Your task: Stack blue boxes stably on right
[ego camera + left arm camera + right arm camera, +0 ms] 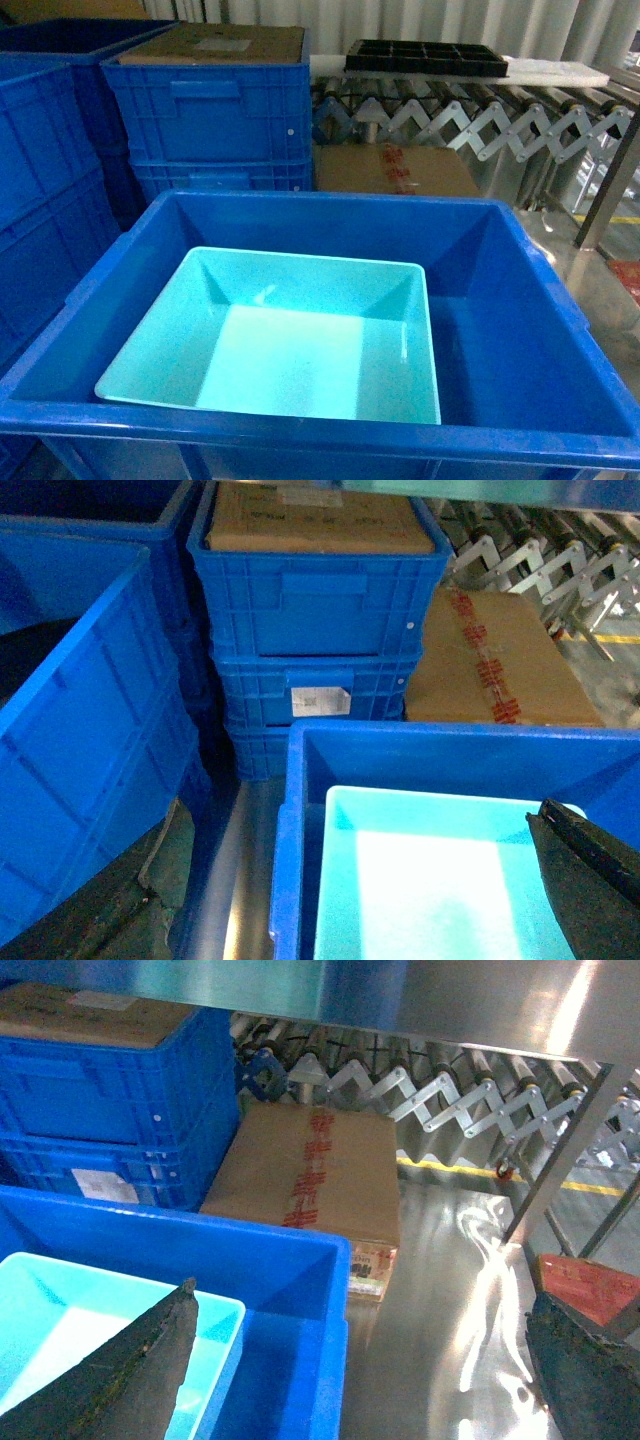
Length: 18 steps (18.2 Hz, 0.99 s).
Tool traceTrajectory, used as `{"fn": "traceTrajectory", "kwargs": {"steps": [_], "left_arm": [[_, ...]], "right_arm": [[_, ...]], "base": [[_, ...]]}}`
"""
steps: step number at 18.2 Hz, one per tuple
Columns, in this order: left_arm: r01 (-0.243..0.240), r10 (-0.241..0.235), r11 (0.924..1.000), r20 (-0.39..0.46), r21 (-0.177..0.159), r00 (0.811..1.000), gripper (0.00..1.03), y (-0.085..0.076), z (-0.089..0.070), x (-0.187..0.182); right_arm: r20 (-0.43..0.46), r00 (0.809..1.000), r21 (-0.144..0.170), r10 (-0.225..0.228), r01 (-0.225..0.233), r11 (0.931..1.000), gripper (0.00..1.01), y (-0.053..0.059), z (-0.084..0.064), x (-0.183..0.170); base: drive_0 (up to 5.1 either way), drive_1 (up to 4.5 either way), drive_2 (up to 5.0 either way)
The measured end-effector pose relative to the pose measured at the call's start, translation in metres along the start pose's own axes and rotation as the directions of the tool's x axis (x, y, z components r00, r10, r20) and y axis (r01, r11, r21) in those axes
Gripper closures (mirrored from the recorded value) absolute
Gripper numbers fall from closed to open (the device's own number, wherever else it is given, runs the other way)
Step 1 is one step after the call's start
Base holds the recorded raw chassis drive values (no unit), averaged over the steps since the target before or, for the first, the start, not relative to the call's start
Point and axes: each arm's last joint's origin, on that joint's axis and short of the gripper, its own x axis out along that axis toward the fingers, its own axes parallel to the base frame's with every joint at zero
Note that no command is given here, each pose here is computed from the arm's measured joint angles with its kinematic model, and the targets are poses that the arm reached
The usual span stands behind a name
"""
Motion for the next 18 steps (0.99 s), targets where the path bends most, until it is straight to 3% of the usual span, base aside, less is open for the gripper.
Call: {"fn": "traceTrajectory", "kwargs": {"steps": [2,3,4,6,7,9,10,11,13,18], "left_arm": [[-0.001,0.001,1.0,-0.018,-0.005,1.0,0.05,0.0,-0.004,0.002],[-0.02,0.019,0.9998,0.172,0.007,0.985,0.16,0.002,-0.007,-0.002],[-0.022,0.017,0.9996,0.249,0.015,0.968,0.27,0.005,-0.023,-0.009],[-0.027,0.018,0.9994,0.294,0.024,0.956,0.45,0.009,-0.051,-0.019],[-0.009,0.0,0.9995,0.297,0.03,0.955,0.58,0.016,-0.065,-0.024],[-0.039,0.031,0.999,0.287,0.021,0.957,0.78,0.023,-0.087,-0.032],[-0.032,0.024,0.9992,0.287,0.024,0.958,0.89,0.023,-0.097,-0.037],[-0.022,0.014,0.9994,0.288,0.026,0.958,1.01,0.022,-0.106,-0.042],[-0.024,0.015,0.9993,0.285,0.028,0.958,1.01,0.022,-0.118,-0.048],[-0.023,0.014,0.9993,0.284,0.028,0.959,1.01,0.023,-0.143,-0.063]], "right_arm": [[0.041,0.999,0.01,-0.01,0.01,0.9999,0.05,0.001,0.001,0.0],[0.173,0.983,0.045,-0.061,0.055,0.9975,0.21,-0.003,-0.009,-0.01],[0.195,0.977,0.055,-0.08,0.07,0.996,0.32,-0.007,-0.024,-0.019],[0.187,0.978,0.058,-0.09,0.081,0.9951,0.51,-0.01,-0.047,-0.028],[0.176,0.981,0.055,-0.08,0.072,0.9959,0.64,-0.012,-0.061,-0.034],[0.17,0.982,0.055,-0.085,0.077,0.9955,0.84,-0.014,-0.078,-0.043],[0.171,0.982,0.055,-0.082,0.074,0.9958,0.95,-0.015,-0.084,-0.047],[0.177,0.982,0.052,-0.065,0.057,0.997,0.99,-0.021,-0.092,-0.053],[0.17,0.981,0.062,-0.099,0.09,0.9941,0.99,-0.025,-0.101,-0.059],[0.17,0.982,0.058,-0.079,0.07,0.9959,0.99,-0.021,-0.121,-0.074]], "base": [[0.0,0.0,0.0],[0.0,0.0,0.0],[0.0,0.0,0.0],[0.0,0.0,0.0],[0.0,0.0,0.0],[0.0,0.0,0.0],[0.0,0.0,0.0],[0.0,0.0,0.0],[0.0,0.0,0.0],[0.0,0.0,0.0]]}}
